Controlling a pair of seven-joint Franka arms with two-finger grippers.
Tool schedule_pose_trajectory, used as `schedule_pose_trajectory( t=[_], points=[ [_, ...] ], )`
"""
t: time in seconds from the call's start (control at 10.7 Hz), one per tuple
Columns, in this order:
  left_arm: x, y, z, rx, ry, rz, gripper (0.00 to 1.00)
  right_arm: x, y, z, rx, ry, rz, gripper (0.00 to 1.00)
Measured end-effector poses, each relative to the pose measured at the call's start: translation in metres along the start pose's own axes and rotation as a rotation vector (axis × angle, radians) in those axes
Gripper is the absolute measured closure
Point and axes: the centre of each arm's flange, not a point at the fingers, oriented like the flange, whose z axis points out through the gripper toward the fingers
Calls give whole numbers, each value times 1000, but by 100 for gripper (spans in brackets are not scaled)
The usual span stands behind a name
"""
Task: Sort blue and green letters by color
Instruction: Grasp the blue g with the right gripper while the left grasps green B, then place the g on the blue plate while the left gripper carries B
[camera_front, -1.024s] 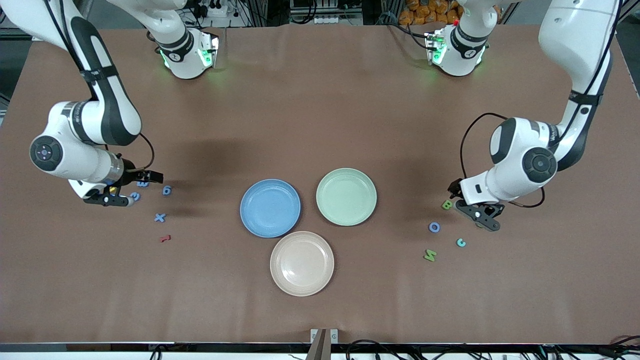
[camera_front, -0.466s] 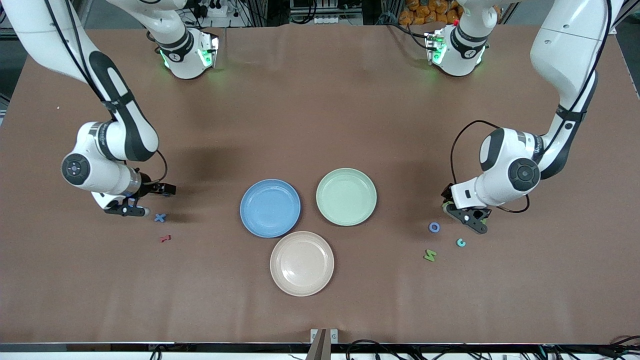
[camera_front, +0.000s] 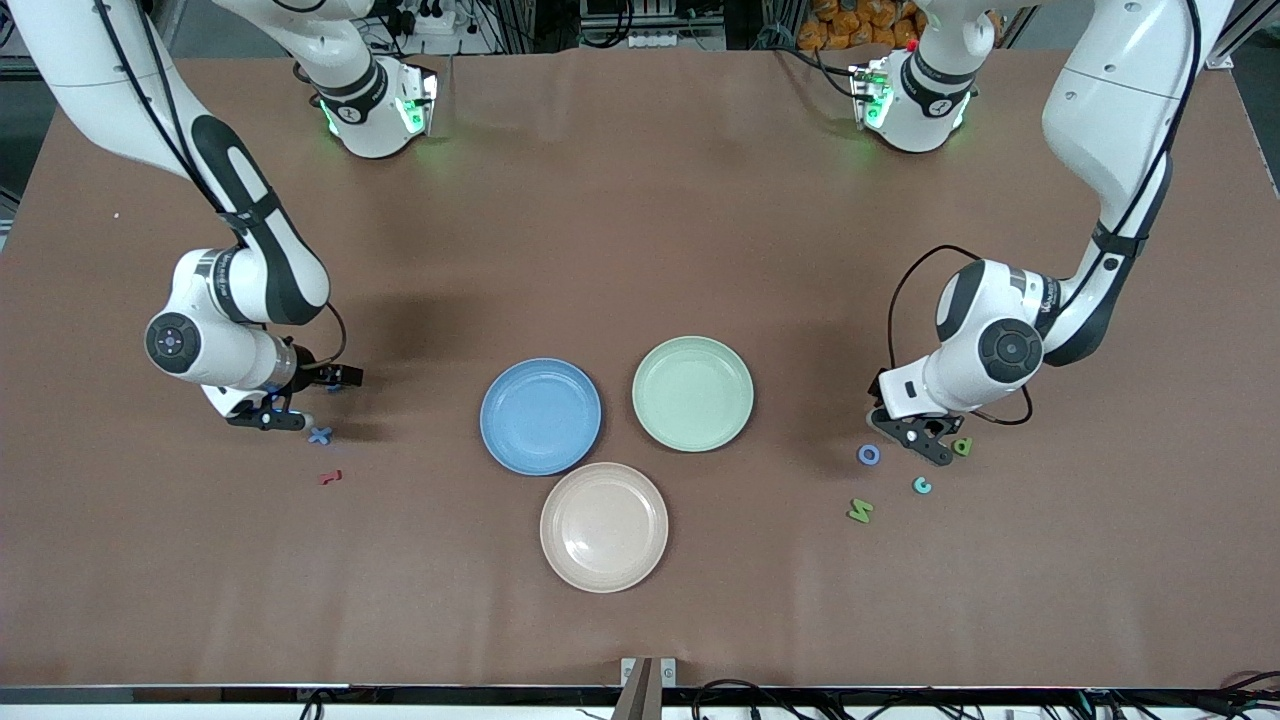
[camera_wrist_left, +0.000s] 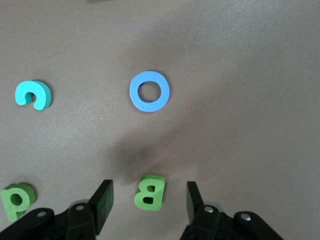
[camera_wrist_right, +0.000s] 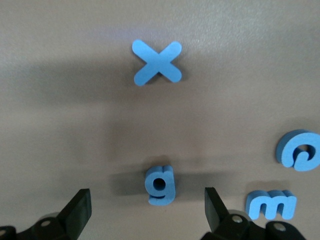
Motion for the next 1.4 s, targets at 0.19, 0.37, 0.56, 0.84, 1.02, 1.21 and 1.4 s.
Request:
schedule_pose_trajectory(
  t=[0.19, 0.37, 0.56, 0.84, 1.02, 1.21, 1.4],
  points=[
    [1, 1, 5, -2, 5, -9, 33, -4, 1, 4, -1, -11, -9, 0],
    [1, 2, 13, -8, 3, -11, 33, -5, 1, 6, -1, -13, -13, 5],
    [0, 2, 16, -11, 2, -12, 35, -5, 1, 6, -1, -10, -13, 35],
    [-1, 0, 17, -12, 2, -17, 37, -5, 4, 6, -1, -7, -9, 75],
    [-1, -3, 17, -12, 1, -21, 36, -5, 4, 6, -1, -7, -9, 75],
    [-3, -5, 17, -12, 1, -25, 37, 0, 1, -1, 1, 6, -13, 75],
    [-3, -6, 18, -12, -1, -26, 39, 17, -12, -33, 3, -23, -27, 75]
  ],
)
